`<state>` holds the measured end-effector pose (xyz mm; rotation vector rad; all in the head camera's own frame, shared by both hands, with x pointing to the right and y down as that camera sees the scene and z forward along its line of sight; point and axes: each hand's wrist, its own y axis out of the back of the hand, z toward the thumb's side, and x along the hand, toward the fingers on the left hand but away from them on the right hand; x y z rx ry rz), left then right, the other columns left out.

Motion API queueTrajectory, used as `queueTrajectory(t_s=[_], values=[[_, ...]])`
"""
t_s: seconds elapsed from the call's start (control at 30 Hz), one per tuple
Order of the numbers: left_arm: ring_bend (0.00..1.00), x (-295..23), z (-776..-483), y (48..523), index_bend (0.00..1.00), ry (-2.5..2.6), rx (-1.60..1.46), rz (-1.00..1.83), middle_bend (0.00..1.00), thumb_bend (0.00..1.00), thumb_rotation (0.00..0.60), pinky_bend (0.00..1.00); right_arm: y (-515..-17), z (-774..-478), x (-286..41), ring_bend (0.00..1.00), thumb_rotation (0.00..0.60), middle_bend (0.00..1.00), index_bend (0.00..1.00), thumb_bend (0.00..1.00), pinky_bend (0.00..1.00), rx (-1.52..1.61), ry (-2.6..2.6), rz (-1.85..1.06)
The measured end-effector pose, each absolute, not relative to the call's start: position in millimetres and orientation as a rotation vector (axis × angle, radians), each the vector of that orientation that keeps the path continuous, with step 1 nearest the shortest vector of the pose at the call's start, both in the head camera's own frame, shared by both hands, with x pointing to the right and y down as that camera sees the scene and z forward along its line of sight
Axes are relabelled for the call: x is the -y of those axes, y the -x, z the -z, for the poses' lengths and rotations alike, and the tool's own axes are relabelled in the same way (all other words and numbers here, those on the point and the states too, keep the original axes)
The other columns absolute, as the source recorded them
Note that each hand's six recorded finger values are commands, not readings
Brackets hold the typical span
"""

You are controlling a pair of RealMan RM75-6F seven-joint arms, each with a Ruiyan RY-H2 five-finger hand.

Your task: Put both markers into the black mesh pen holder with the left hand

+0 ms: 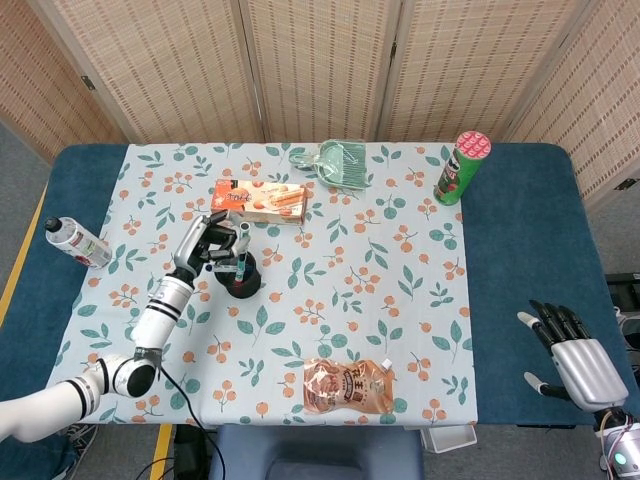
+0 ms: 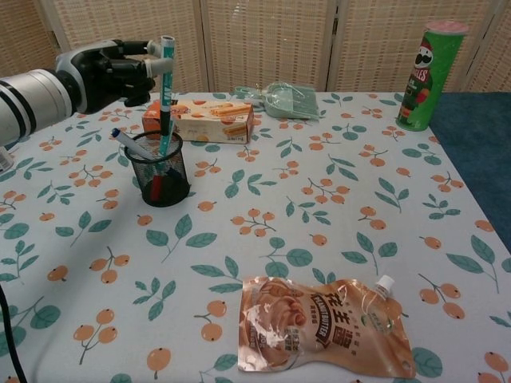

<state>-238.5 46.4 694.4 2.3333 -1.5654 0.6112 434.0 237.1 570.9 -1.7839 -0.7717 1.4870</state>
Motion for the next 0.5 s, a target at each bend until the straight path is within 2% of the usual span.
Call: queueTrajectory(t_s=[0.1, 0.17, 0.3, 0.37, 0.43, 0.5], values=[[0.85, -54.8, -697.8, 245.6, 0.6, -2.323, 1.567, -0.598, 0.96, 0.43, 0.6, 0.91, -432.6, -571.5, -237.4, 0.0, 0.6, 0.0, 0.12, 0.21, 0.02, 0.769, 1.781, -1.486], [0.84, -60.2, -698.9, 248.3, 0.53, -2.319, 1.561, -0.588, 0.96, 0.42, 0.6, 0.9, -432.2, -571.5, -237.5, 0.0, 0.6, 0.0, 0.12, 0.21, 0.02, 0.768, 1.779, -1.487], [0.78, -71.8, -699.4, 244.7, 0.17, -2.376, 1.483, -0.611, 0.91, 0.26, 0.6, 0.88, -430.3, -571.2, -238.2, 0.0, 0.6, 0.0, 0.12, 0.21, 0.02, 0.766, 1.778, -1.482], [0.76, -78.9, -699.0, 241.2, 0.06, -2.417, 1.421, -0.633, 0.88, 0.22, 0.6, 0.87, -429.6, -570.8, -238.7, 0.0, 0.6, 0.0, 0.12, 0.21, 0.02, 0.764, 1.778, -1.478], [0.73, -84.5, -697.3, 238.7, 0.01, -2.453, 1.369, -0.647, 0.86, 0.19, 0.6, 0.86, -429.5, -569.6, -239.3, 0.0, 0.6, 0.0, 0.12, 0.21, 0.02, 0.766, 1.777, -1.475], [0.7, -88.4, -695.5, 238.5, 0.0, -2.48, 1.334, -0.662, 0.83, 0.17, 0.6, 0.85, -429.6, -567.9, -239.8, 0.0, 0.6, 0.0, 0.12, 0.21, 0.02, 0.77, 1.773, -1.47]])
